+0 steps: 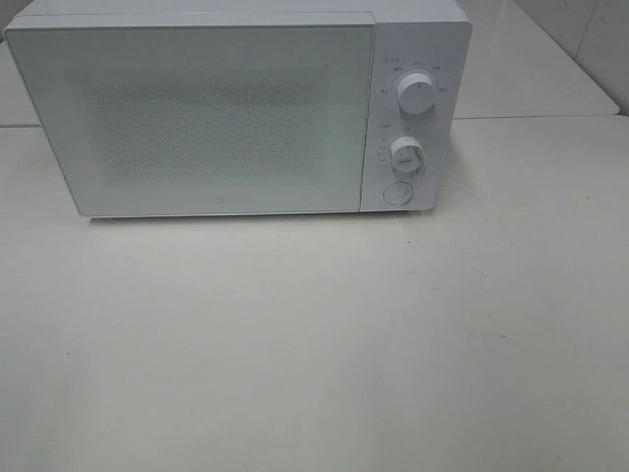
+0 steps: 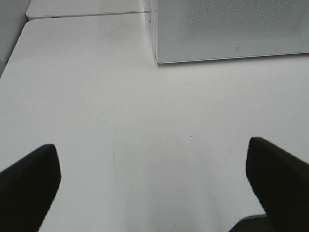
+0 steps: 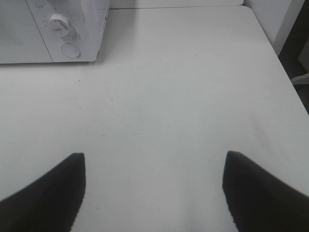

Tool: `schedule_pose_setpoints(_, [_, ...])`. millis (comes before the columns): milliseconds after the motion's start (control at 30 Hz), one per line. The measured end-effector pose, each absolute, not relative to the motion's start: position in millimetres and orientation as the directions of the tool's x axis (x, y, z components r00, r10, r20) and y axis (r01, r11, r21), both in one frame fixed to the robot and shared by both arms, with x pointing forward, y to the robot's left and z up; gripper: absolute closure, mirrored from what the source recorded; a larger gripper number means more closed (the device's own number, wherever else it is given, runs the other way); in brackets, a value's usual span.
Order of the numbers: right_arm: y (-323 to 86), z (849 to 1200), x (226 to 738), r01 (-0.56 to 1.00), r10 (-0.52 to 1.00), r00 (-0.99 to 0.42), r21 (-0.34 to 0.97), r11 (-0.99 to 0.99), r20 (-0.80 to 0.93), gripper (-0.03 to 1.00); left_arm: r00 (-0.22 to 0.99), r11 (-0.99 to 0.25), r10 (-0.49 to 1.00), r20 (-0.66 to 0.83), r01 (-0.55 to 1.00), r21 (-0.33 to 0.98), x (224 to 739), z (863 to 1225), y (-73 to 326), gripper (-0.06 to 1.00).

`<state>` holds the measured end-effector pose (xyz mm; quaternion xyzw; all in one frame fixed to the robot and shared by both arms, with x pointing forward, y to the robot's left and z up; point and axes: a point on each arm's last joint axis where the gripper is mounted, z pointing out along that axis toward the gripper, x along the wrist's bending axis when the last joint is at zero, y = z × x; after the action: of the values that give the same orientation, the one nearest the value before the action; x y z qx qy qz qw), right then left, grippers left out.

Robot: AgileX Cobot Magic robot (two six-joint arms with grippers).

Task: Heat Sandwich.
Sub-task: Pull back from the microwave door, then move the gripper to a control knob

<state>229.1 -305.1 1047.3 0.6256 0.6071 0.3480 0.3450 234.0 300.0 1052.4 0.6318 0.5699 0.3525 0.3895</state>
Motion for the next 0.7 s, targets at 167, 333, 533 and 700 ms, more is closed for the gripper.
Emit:
schedule_pose_setpoints(167, [-305.1, 1047.3, 229.1, 0.519, 1.0, 0.021, 0.854, -0.025, 0.016, 0.21, 0.102, -0.046, 0.995, 0.001, 0.441, 0.896, 234.2, 1052.8, 300.0, -0.04])
schedule_pose_setpoints(333, [-305.1, 1047.3, 229.1, 0.519, 1.0, 0.021, 0.854, -0.025, 0.016, 0.21, 0.102, -0.046, 0.995, 0.001, 0.441, 0.896, 234.2, 1052.8, 300.0, -0.04])
schedule_pose_setpoints(533, [-305.1, 1047.3, 229.1, 0.519, 1.0, 0.021, 0.854, -0.025, 0.016, 0.21, 0.102, -0.046, 0.995, 0.001, 0.44, 0.897, 234.2, 1052.9, 299.9, -0.04])
schedule_pose_setpoints(700, [-305.1, 1047.3, 229.1, 0.519, 1.0, 0.021, 0.854, -0.025, 0.016, 0.21, 0.102, -0.046, 0.995, 0.001, 0.44, 0.897, 234.2, 1052.9, 299.9, -0.04])
